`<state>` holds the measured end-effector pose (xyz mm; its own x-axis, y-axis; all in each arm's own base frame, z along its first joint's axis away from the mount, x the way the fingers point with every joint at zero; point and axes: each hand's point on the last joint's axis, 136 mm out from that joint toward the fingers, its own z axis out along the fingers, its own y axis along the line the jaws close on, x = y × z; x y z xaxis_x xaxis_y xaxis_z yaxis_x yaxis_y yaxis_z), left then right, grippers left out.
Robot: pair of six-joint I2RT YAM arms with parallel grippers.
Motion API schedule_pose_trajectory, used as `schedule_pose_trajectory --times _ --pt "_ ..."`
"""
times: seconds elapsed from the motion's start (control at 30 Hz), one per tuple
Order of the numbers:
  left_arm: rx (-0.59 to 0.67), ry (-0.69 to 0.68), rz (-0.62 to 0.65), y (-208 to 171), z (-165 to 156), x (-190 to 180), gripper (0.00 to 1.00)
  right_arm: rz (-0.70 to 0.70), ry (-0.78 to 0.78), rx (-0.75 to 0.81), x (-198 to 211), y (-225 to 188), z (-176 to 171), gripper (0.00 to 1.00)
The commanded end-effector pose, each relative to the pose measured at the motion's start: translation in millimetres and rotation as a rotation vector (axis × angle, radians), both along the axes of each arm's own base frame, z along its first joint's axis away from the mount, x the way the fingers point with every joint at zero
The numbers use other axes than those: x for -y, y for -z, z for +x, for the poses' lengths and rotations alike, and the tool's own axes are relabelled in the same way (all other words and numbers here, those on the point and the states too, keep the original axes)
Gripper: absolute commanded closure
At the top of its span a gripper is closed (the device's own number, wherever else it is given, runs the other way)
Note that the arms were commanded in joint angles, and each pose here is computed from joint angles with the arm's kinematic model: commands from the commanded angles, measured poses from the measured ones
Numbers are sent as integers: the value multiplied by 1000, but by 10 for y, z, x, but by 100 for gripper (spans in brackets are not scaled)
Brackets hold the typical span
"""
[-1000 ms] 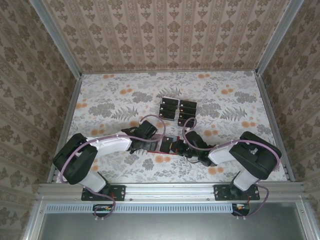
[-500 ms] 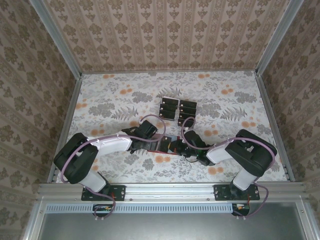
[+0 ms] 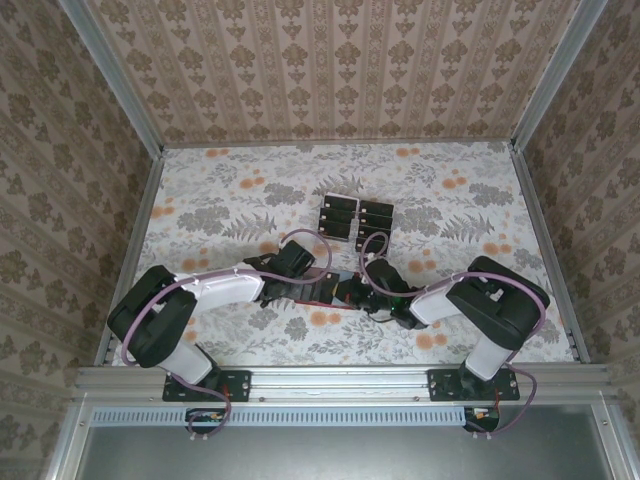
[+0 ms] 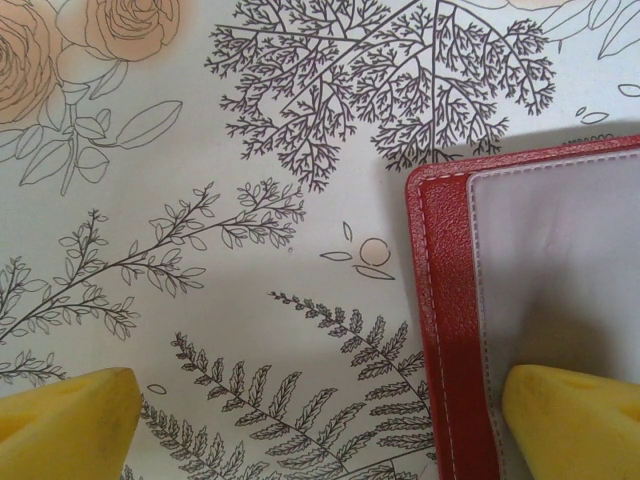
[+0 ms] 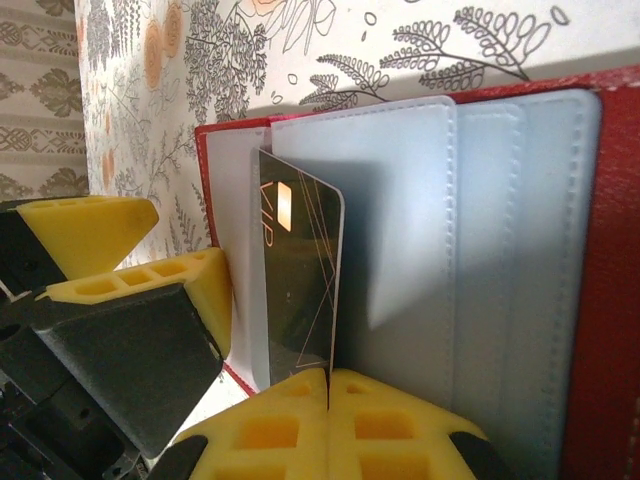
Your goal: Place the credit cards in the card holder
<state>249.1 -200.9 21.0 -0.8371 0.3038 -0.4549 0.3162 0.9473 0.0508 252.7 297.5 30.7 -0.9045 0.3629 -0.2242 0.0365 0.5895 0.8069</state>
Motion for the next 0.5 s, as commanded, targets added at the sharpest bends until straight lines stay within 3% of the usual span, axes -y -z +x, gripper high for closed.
schedule_pose_trajectory --times 0.0,0.47 --pt "-70 -15 71 220 -144 -196 0 -19 -25 -46 -48 65 -39 100" --pt "-56 -17 59 137 -132 -198 0 -98 -70 -79 -142 146 24 100"
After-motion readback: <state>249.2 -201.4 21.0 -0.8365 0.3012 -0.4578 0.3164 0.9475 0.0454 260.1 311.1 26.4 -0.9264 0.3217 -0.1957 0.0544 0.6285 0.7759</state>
